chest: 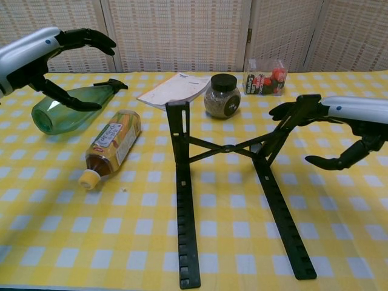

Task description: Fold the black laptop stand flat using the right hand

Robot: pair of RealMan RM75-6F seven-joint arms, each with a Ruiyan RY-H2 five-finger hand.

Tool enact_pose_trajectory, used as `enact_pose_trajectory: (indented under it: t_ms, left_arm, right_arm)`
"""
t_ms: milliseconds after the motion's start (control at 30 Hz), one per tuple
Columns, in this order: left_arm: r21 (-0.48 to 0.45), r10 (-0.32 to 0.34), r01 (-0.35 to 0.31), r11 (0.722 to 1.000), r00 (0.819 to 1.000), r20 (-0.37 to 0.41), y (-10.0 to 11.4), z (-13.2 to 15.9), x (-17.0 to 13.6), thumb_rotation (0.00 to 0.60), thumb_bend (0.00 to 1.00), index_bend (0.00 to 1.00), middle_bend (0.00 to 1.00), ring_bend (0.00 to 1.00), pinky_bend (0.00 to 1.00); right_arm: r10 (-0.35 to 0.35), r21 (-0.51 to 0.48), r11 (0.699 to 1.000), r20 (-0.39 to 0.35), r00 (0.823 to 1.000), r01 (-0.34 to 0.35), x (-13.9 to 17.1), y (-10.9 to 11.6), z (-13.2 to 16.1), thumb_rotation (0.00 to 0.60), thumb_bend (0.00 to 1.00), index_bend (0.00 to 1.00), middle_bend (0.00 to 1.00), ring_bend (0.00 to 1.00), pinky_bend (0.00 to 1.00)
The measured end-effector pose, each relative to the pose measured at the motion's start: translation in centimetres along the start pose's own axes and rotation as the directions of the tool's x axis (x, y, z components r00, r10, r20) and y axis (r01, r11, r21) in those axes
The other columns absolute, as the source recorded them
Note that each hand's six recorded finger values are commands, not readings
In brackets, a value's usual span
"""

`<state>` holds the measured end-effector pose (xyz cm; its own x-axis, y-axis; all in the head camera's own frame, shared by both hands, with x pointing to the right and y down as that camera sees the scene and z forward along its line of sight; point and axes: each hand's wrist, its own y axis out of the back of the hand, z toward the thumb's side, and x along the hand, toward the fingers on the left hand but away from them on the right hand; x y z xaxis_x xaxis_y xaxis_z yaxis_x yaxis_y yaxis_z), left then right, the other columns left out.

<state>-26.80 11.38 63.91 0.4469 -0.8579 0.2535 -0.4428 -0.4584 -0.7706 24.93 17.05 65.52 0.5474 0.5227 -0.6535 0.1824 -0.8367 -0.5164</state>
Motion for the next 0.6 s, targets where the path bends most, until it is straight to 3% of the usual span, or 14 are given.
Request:
enact_pose_trajectory:
  t_ms: [300, 467, 600]
  left_arm:
    - [0.076, -0.031, 0.028, 0.997, 0.999, 0.038, 0.6, 0.5, -0.4, 0.600, 0.13, 0.21, 0.23, 0.08, 0.00]
    - [0.124, -0.094, 0.085, 0.989, 0.993, 0.068, -1.0, 1.2, 0.0, 0.600, 0.13, 0.21, 0.22, 0.08, 0.00]
    - [0.168, -0.143, 0.127, 0.978, 0.986, 0.090, -2.9, 1.7, 0.8, 0.600, 0.13, 0.19, 0.19, 0.07, 0.00]
  right_arm:
    - [0.029, 0.072, 0.997, -0.014, 0.999, -0.028, 3.5, 0.3, -0.9, 0.600, 0.48, 0.00, 0.07, 0.10, 0.06]
    - [-0.004, 0.117, 0.993, -0.044, 0.999, 0.009, 4.0, 1.0, -0.4, 0.600, 0.48, 0.00, 0.07, 0.09, 0.06]
    - [-0.033, 0.222, 0.974, -0.079, 0.996, 0.050, 3.9, 1.1, 0.3, 0.600, 0.48, 0.00, 0.07, 0.10, 0.06]
